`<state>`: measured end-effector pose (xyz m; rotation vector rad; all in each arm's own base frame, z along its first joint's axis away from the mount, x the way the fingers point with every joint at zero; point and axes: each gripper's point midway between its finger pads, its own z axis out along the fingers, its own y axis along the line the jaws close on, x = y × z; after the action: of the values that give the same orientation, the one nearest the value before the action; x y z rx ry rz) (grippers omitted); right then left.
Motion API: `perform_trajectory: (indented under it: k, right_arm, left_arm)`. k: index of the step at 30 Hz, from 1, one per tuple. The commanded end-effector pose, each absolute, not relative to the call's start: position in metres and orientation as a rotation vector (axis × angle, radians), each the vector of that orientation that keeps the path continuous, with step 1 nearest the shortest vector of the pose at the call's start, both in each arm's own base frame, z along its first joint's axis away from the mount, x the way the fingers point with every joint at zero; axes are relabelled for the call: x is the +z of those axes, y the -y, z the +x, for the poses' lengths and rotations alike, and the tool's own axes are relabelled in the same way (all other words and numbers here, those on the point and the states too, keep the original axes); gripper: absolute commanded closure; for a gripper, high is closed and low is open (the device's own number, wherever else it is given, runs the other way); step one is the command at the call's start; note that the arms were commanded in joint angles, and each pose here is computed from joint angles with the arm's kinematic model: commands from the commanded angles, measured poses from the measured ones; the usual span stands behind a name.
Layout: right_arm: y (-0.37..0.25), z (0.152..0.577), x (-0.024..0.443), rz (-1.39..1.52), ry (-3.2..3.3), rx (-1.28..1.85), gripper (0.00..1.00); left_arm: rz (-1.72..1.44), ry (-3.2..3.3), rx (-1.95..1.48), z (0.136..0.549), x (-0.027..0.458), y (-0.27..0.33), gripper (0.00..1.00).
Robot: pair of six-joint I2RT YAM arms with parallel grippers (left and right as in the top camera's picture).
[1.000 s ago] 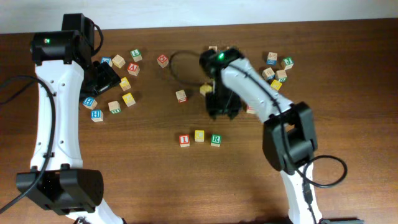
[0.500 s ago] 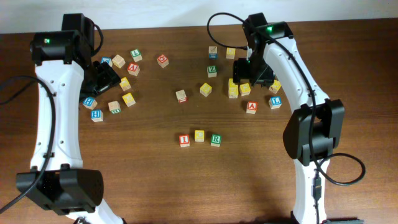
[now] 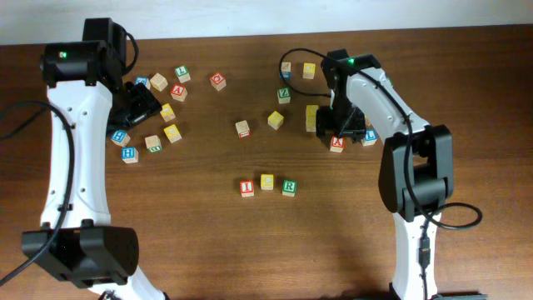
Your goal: Spell out ICRA
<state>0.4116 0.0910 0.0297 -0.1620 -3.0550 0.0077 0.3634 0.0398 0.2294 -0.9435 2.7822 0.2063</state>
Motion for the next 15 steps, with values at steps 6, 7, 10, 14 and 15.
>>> perform_trajectory:
  k: [6,7,10,14,15]
  right_arm:
    - [-0.092,0.406,0.019,-0.178,3.036,0.007,0.55]
    - [-0.092,0.406,0.018,-0.178,3.036,0.007,0.55]
    - [-0.093,0.404,0.014,-0.178,3.033,-0.001,0.55]
    - [-0.092,0.402,0.007,-0.179,3.029,-0.002,0.55]
    - [-0.092,0.402,0.005,-0.182,3.032,-0.009,0.55]
  left_arm:
    - [-0.939,-2.786,0.226,0.363,0.228,-0.043,0.01]
    - [-0.939,-2.786,0.226,0.363,0.228,-0.043,0.01]
    - [-0.939,-2.786,0.226,0.363,0.228,-0.043,0.01]
    - [-0.939,-2.786,0.226,0.363,0.228,-0.043,0.01]
    - [-0.939,-2.786,0.226,0.363,0.228,-0.043,0.01]
